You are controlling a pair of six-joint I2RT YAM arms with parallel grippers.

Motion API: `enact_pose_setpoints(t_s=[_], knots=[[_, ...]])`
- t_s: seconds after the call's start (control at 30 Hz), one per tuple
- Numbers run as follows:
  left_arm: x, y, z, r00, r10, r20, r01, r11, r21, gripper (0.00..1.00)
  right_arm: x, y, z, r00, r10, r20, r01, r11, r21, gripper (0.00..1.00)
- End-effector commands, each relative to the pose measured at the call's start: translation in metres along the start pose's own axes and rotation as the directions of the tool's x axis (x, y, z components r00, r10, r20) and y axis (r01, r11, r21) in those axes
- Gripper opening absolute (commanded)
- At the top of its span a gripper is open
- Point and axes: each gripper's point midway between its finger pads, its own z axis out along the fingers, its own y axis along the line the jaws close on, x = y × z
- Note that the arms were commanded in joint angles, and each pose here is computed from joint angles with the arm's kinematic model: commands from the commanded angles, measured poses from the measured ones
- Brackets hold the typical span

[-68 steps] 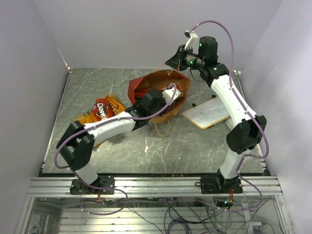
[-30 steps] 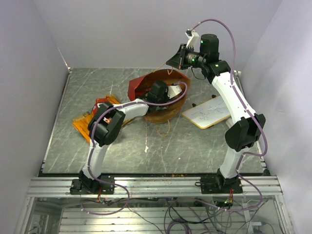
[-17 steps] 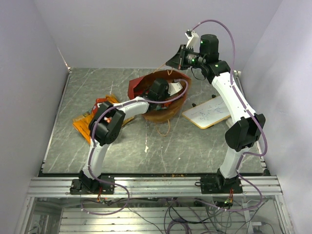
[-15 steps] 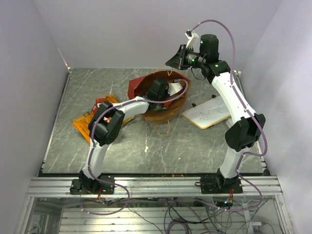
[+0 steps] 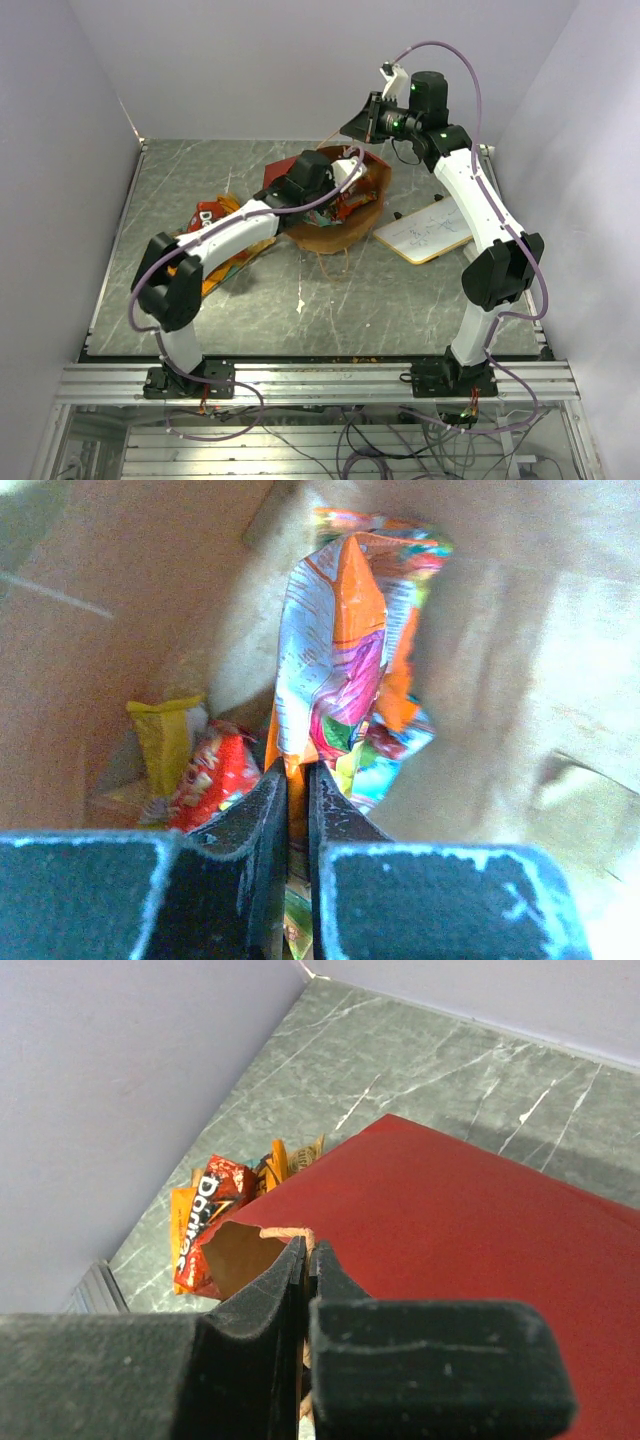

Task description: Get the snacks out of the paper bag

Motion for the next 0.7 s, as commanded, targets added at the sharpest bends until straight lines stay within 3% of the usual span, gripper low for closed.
enact_pose_setpoints(t_s=[0.0, 0.1, 0.13, 0.33, 0.47, 0.67], knots=[[-0.025, -0.026, -0.05, 0.987, -0.148, 0.056, 0.138, 0.98, 0.144, 0.15, -0.012, 0.003, -0.006, 0.998, -0.033, 0.048, 0.033, 0.999, 0.0, 0.0], [-0.031, -0.033, -0.088, 0.966, -0.247, 0.07, 0.23, 0.954, 0.194, 0.14, -0.008, 0.001, -0.007, 0.998, -0.038, 0.052, 0.038, 0.999, 0.005, 0.0], [-0.035, -0.033, -0.1, 0.959, -0.272, 0.078, 0.252, 0.946, 0.205, 0.08, -0.007, 0.001, -0.007, 0.998, -0.04, 0.052, 0.04, 0.999, 0.007, 0.0], [-0.054, -0.024, -0.158, 0.877, -0.471, 0.095, 0.446, 0.872, 0.203, 0.07, -0.003, 0.0, -0.008, 0.998, -0.034, 0.053, 0.034, 0.999, 0.001, 0.0], [-0.049, 0.003, -0.184, 0.8, -0.595, 0.08, 0.59, 0.804, 0.074, 0.07, 0.0, 0.001, -0.008, 0.999, -0.025, 0.047, 0.026, 1.0, -0.005, 0.0], [-0.017, 0.067, -0.232, 0.645, -0.754, 0.123, 0.758, 0.611, -0.229, 0.07, 0.006, 0.0, -0.01, 0.999, -0.016, 0.036, 0.016, 1.0, -0.006, 0.0]])
